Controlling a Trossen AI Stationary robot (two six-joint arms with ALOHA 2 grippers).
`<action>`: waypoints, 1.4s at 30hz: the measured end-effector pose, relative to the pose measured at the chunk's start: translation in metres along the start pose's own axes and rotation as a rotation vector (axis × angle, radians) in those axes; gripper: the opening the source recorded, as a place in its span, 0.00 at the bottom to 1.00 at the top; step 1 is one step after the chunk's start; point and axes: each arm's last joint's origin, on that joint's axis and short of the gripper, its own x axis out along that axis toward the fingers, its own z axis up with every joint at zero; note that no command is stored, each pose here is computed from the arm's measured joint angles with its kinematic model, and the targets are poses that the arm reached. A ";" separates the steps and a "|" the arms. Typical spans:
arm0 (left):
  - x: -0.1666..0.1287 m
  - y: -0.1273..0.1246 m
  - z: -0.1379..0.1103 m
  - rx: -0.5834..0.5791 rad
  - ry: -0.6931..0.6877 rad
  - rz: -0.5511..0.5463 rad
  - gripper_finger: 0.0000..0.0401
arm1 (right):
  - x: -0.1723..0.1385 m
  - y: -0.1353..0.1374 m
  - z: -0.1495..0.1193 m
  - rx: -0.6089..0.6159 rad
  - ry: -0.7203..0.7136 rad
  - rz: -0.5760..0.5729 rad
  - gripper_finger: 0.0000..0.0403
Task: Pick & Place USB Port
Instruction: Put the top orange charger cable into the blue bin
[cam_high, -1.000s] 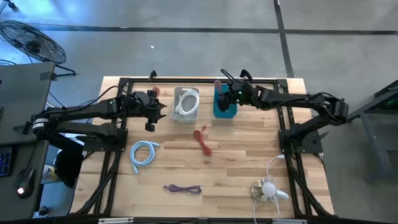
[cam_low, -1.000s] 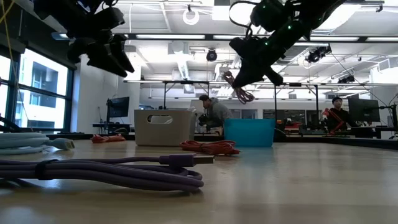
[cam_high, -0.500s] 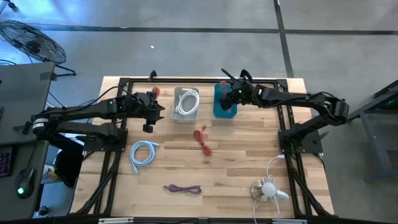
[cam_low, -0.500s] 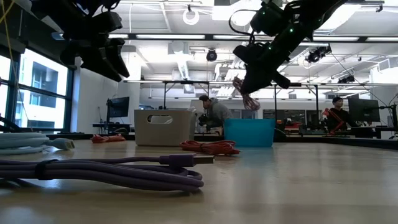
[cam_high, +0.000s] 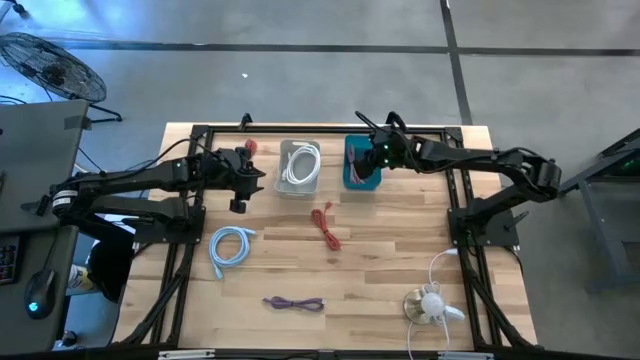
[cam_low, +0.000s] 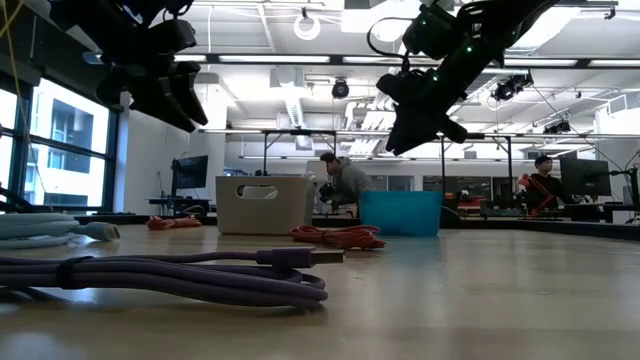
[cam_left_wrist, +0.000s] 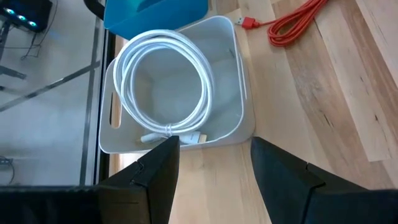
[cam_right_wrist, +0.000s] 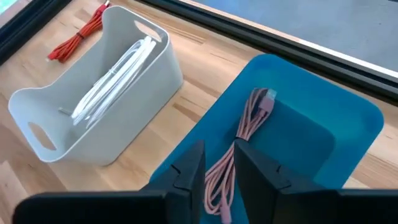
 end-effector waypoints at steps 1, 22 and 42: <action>0.000 0.000 0.000 0.001 0.005 -0.003 0.48 | 0.000 0.000 0.000 -0.002 0.005 0.009 0.19; 0.000 -0.003 -0.001 -0.042 -0.024 -0.077 0.48 | -0.051 0.069 -0.013 -0.428 -0.027 0.738 0.19; -0.002 0.030 -0.039 -0.411 0.327 0.316 0.48 | -0.072 0.085 -0.036 -0.615 -0.017 0.710 0.19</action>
